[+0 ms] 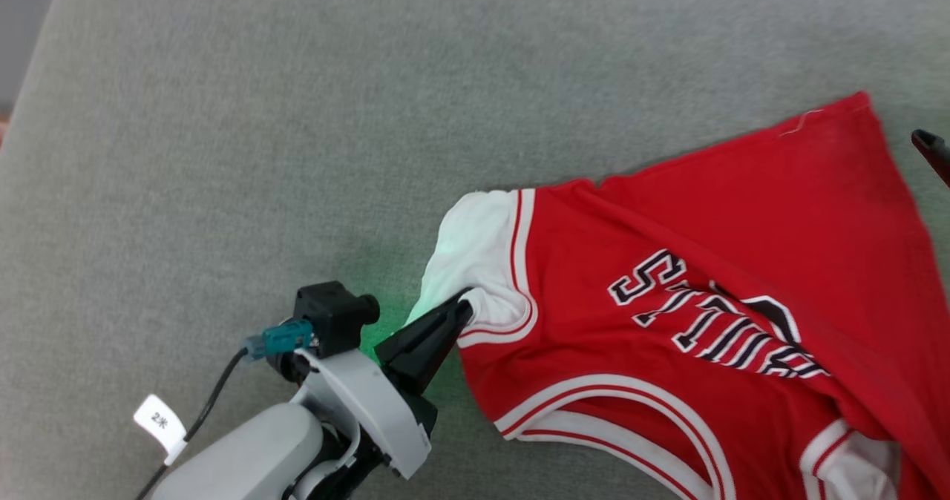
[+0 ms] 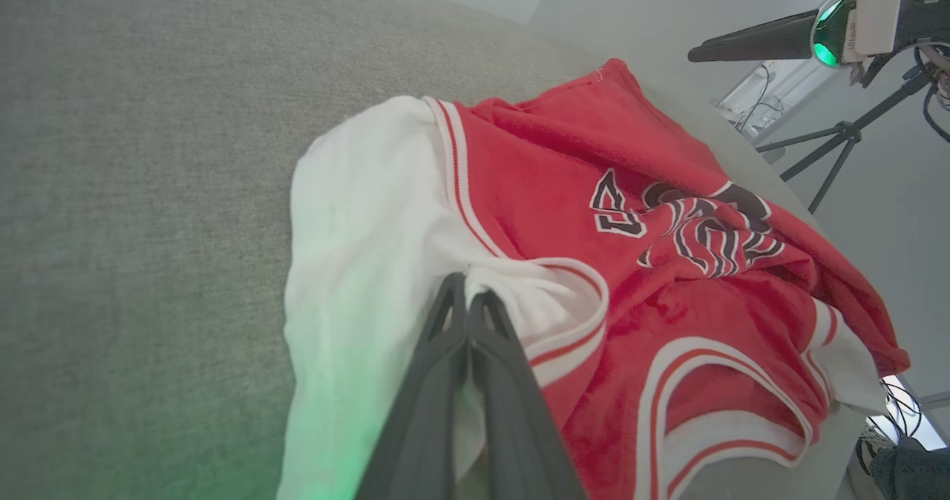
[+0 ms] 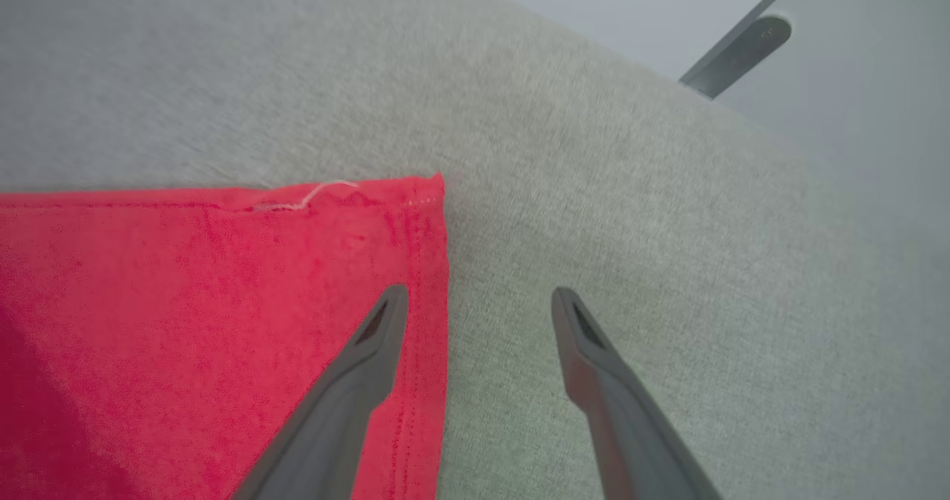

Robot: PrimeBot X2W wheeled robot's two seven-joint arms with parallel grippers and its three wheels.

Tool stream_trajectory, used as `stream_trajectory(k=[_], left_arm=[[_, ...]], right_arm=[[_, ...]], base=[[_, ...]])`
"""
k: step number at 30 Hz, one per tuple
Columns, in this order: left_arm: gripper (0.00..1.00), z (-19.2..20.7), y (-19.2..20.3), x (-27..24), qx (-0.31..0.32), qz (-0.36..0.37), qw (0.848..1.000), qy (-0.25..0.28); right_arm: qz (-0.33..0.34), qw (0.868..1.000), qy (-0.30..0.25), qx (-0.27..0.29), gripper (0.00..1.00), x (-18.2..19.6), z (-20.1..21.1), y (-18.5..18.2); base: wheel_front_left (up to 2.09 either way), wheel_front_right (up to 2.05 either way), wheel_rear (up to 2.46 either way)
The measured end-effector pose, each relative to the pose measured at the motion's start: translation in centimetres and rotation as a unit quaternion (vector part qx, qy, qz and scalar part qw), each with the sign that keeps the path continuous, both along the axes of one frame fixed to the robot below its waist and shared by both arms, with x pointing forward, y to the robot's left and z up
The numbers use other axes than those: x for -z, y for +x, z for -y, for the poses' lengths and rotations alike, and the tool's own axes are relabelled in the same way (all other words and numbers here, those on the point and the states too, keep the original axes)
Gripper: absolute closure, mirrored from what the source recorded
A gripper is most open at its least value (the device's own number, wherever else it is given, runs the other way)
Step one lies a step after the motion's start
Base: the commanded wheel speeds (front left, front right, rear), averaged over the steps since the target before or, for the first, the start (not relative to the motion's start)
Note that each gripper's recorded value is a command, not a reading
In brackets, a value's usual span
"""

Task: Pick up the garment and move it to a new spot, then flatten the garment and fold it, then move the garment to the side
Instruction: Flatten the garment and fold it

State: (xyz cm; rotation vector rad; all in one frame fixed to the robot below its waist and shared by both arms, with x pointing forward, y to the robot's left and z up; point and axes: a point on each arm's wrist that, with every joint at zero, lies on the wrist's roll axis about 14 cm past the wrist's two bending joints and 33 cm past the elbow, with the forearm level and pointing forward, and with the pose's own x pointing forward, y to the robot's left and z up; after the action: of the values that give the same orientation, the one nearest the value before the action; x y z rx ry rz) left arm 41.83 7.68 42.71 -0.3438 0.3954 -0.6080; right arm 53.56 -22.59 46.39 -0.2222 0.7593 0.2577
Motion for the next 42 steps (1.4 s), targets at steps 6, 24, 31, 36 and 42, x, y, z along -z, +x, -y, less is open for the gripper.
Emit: stream_trajectory(k=[6, 24, 31, 36, 42], left_arm=[[1.0, -0.7, 0.6, 1.5, -0.013, -0.013, 1.0, -0.001], [1.0, -4.0, 4.7, -2.6, -0.055, 0.07, 0.996, 0.013], [1.0, -5.0, 12.4, -10.6, -0.066, 0.165, 0.984, 0.012], [1.0, -6.5, 19.2, -17.4, -0.11, 0.23, 0.967, 0.001], [1.0, -8.9, 24.9, -23.1, -0.181, 0.28, 0.943, -0.003]], right_arm=[[-0.067, 0.997, -0.026, -0.024, 0.0, 5.5, -1.7, 1.6], [0.031, 0.997, 0.061, 0.02, 1.0, 2.6, -1.9, 5.8], [0.191, 0.972, 0.11, 0.081, 1.0, -6.0, 0.3, 10.9], [0.283, 0.942, 0.14, 0.117, 1.0, -11.6, 1.7, 14.3], [0.367, 0.904, 0.169, 0.139, 1.0, -16.6, 2.5, 16.8]], base=[[0.0, 0.0, 0.0], [0.0, 0.0, 0.0], [0.0, 0.0, 0.0], [0.0, 0.0, 0.0], [0.0, 0.0, 0.0]])
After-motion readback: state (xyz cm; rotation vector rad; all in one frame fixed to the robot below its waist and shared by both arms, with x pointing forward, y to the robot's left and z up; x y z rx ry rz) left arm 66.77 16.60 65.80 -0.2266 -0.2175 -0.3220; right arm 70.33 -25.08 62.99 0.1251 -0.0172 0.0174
